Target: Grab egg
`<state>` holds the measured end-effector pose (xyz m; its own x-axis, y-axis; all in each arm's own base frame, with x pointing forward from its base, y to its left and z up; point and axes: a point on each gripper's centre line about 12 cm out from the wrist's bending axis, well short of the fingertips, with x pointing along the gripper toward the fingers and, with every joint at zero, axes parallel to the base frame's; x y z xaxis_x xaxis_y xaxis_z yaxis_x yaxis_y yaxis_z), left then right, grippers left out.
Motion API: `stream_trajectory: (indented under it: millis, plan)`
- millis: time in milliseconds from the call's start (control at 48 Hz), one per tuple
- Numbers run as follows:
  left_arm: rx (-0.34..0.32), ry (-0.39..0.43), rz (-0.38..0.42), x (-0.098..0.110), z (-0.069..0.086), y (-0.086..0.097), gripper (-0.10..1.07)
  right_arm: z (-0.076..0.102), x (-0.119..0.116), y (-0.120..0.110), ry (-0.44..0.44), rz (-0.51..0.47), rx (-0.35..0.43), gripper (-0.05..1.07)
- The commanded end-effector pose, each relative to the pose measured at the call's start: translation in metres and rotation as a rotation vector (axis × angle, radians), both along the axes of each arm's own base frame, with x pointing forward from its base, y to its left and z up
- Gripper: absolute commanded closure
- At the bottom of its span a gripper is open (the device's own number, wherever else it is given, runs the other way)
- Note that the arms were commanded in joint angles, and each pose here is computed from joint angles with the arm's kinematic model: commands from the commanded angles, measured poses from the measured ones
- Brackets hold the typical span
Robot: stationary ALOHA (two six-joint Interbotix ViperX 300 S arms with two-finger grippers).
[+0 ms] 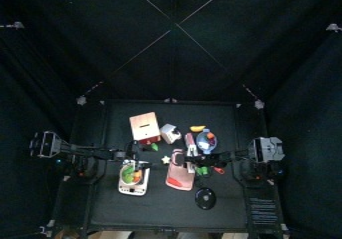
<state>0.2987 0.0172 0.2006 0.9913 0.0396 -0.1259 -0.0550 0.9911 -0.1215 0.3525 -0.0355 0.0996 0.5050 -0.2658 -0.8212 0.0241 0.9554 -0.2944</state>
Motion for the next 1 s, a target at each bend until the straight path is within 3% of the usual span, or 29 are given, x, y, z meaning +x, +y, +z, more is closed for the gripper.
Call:
stream_trajectory:
  millis: [0,312,521,792,979]
  plan:
    - [0.003,-0.021,0.004,0.002,0.005,0.001,-0.05,0.015,0.005,0.0,-0.045,0.003,-0.003,0.06]
    - [0.003,-0.023,0.007,0.002,0.006,0.002,-0.05,0.015,0.005,-0.002,-0.04,-0.028,0.006,0.31]
    - [0.001,-0.023,0.007,0.002,0.006,0.002,-0.05,0.021,0.003,0.002,-0.037,-0.061,0.012,0.31]
    - [0.001,-0.023,0.007,0.001,0.006,0.002,-0.05,0.04,0.001,0.032,-0.079,-0.042,0.057,0.29]
    - [0.003,-0.024,0.007,0.001,0.006,0.002,-0.05,0.045,0.0,0.03,-0.082,-0.057,0.047,0.19]
